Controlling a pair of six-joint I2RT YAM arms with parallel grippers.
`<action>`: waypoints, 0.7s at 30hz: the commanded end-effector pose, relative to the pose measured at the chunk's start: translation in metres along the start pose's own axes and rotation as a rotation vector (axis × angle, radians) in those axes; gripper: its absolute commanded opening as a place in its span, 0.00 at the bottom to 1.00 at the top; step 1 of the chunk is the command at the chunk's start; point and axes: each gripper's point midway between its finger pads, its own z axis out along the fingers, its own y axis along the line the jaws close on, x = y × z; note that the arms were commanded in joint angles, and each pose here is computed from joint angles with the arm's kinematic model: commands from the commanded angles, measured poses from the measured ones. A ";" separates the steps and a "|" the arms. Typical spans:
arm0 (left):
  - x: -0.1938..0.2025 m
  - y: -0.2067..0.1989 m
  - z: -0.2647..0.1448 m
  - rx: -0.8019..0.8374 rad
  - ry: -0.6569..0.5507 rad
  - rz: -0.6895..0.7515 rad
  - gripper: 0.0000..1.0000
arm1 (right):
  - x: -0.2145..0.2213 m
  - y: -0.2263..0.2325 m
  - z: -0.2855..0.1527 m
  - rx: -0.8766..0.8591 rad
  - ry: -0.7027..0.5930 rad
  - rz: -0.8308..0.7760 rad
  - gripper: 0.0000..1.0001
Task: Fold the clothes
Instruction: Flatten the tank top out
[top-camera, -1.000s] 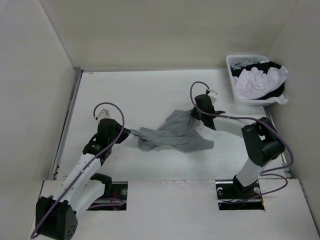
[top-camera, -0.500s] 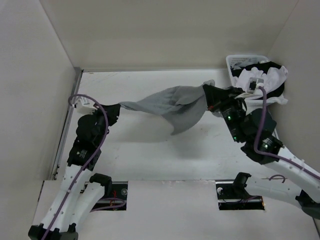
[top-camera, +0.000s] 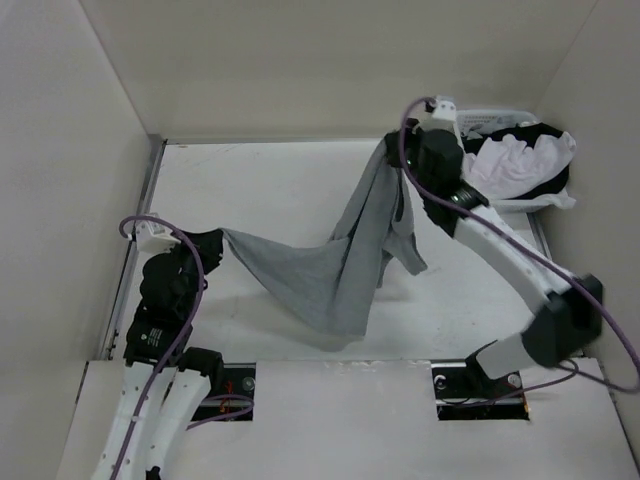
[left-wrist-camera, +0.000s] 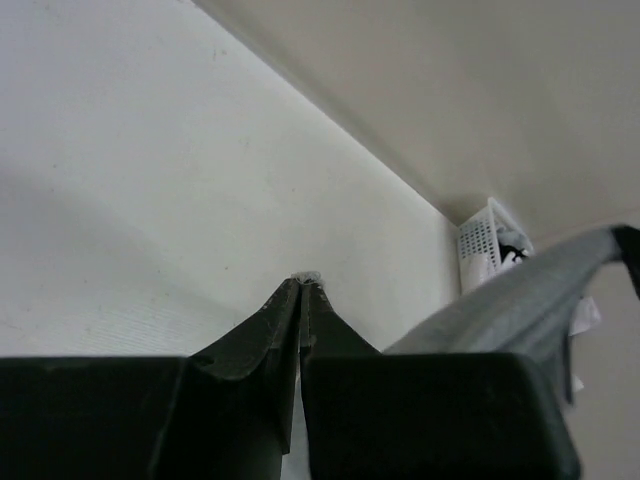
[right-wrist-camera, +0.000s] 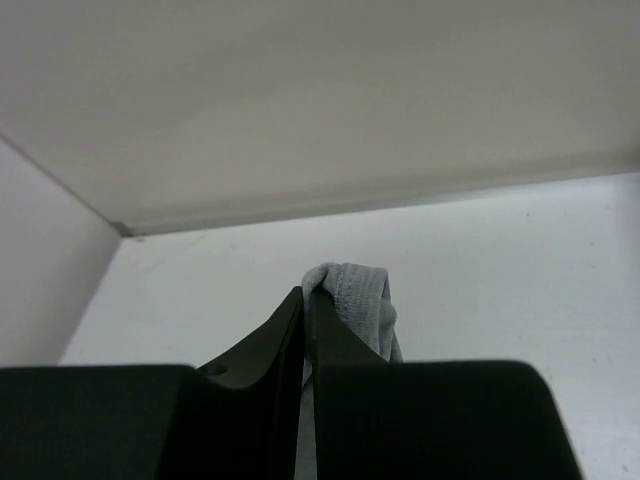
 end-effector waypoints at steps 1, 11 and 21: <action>0.024 0.027 0.011 -0.079 0.059 0.036 0.01 | 0.028 0.005 0.087 -0.132 0.060 0.052 0.08; 0.090 0.081 0.039 -0.194 0.205 0.007 0.01 | 0.062 -0.015 0.095 -0.011 0.174 0.082 0.54; 0.086 0.068 0.039 -0.152 0.191 -0.005 0.01 | 0.245 -0.068 -0.089 0.194 0.558 0.128 0.35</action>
